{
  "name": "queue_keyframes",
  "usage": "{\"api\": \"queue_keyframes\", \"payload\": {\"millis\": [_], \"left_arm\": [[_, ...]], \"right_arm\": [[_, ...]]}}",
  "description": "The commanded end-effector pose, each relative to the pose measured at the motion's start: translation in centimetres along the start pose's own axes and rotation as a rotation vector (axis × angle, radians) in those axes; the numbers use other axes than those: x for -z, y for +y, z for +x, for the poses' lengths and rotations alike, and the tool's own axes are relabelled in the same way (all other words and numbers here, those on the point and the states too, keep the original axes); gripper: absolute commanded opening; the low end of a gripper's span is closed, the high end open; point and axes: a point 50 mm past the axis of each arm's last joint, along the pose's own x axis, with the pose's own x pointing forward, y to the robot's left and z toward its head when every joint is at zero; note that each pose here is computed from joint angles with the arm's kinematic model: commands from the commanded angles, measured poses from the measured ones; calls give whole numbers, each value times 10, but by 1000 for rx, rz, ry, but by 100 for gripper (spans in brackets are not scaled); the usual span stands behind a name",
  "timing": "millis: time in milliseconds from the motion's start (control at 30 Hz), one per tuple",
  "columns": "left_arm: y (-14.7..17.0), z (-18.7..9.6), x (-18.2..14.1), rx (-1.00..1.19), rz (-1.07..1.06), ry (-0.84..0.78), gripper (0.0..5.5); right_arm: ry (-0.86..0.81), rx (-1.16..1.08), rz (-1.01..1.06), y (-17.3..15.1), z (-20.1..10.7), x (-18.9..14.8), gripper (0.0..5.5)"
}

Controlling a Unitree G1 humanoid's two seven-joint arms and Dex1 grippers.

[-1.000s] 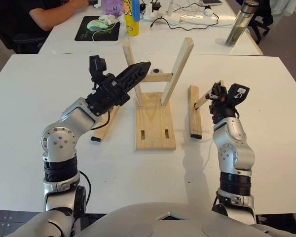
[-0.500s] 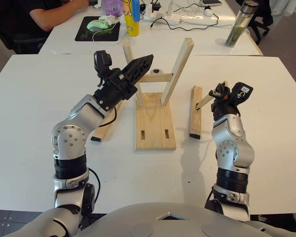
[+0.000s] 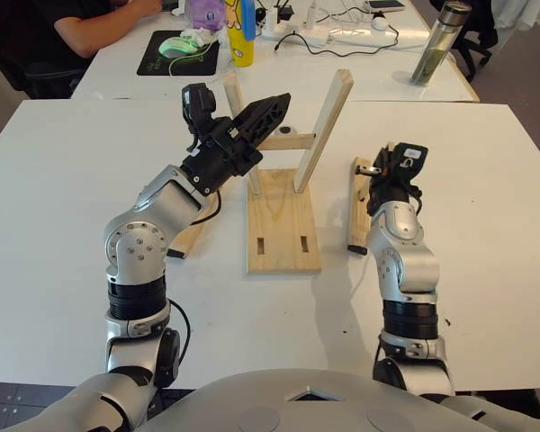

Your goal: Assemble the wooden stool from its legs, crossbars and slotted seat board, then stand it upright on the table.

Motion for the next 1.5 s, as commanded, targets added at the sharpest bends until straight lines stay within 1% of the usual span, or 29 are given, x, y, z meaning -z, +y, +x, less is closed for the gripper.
{"api": "queue_keyframes", "payload": {"millis": [33,100,233,300,433,500,600,800,1033,1300,1500], "left_arm": [[0,0,2,-6,14,1,190],[1,-1,3,-12,15,-1,190],[0,-2,5,-15,18,-6,190],[-1,-2,6,-17,23,-3,190],[-1,-3,6,-19,42,3,190],[-1,-4,6,-19,51,5,190],[-1,-4,7,-16,65,20,190],[0,-4,7,-15,70,29,190],[1,-3,6,-16,73,24,190],[0,-3,6,-8,76,27,190],[0,-3,8,-4,81,38,190]], "right_arm": [[380,-230,-7,2,-23,75,43],[409,-293,18,-6,-28,76,43],[384,-235,78,-32,-34,82,43],[384,-223,105,-40,-37,87,43],[288,-224,108,-47,-38,85,43],[243,-232,72,-48,-44,88,43],[244,-251,65,-44,-52,99,43],[244,-263,76,-38,-54,102,43],[240,-296,94,-30,-36,89,43],[249,-298,88,-31,-39,92,43],[201,-302,84,-30,-33,82,43]]}}
